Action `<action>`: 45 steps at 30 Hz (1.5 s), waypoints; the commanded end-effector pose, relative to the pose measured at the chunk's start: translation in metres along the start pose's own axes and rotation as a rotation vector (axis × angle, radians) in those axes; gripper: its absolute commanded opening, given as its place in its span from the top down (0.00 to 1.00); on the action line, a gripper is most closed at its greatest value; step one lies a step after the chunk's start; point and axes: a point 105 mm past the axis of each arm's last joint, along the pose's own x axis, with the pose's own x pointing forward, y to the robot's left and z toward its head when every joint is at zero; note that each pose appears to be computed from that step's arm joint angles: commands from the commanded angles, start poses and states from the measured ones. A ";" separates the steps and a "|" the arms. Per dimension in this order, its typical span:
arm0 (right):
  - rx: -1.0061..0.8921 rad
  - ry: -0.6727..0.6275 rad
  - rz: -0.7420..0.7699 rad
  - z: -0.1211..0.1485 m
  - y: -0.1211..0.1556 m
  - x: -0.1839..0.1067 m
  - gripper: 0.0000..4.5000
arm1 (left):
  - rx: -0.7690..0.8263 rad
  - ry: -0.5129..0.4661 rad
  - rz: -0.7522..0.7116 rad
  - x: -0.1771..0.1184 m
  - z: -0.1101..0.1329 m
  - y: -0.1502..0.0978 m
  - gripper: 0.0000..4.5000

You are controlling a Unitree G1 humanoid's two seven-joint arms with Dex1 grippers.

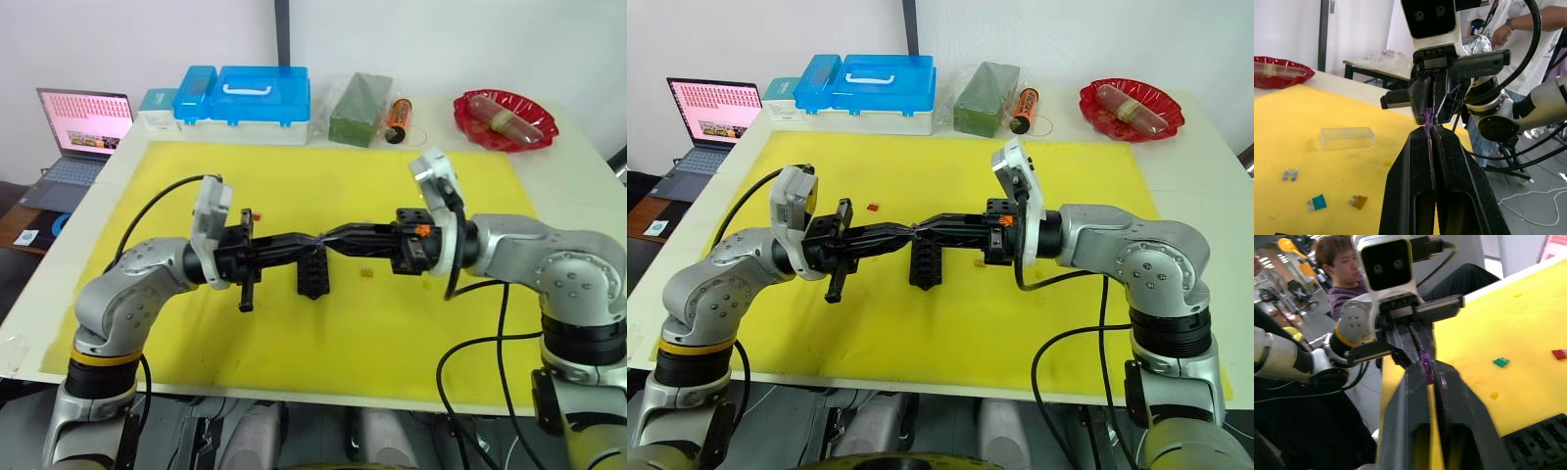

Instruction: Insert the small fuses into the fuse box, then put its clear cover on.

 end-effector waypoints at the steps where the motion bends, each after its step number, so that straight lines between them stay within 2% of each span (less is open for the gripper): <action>1: -0.036 -0.029 -0.009 0.011 0.002 -0.005 0.77 | 0.041 -0.018 -0.016 0.001 0.009 -0.004 1.00; 29: -0.019 -0.028 -0.019 0.004 0.000 -0.008 0.77 | 0.030 -0.035 -0.020 0.004 0.012 -0.006 1.00; 32: -0.016 -0.033 -0.009 0.004 0.002 -0.008 0.91 | 0.028 -0.037 -0.020 0.004 0.012 -0.007 1.00; 33: -0.014 -0.035 -0.004 0.004 0.003 -0.008 0.99 | 0.027 -0.037 -0.020 0.004 0.012 -0.007 1.00; 45: 0.005 -0.044 0.023 0.007 0.007 -0.008 0.99 | 0.015 -0.024 -0.012 0.002 0.007 -0.009 1.00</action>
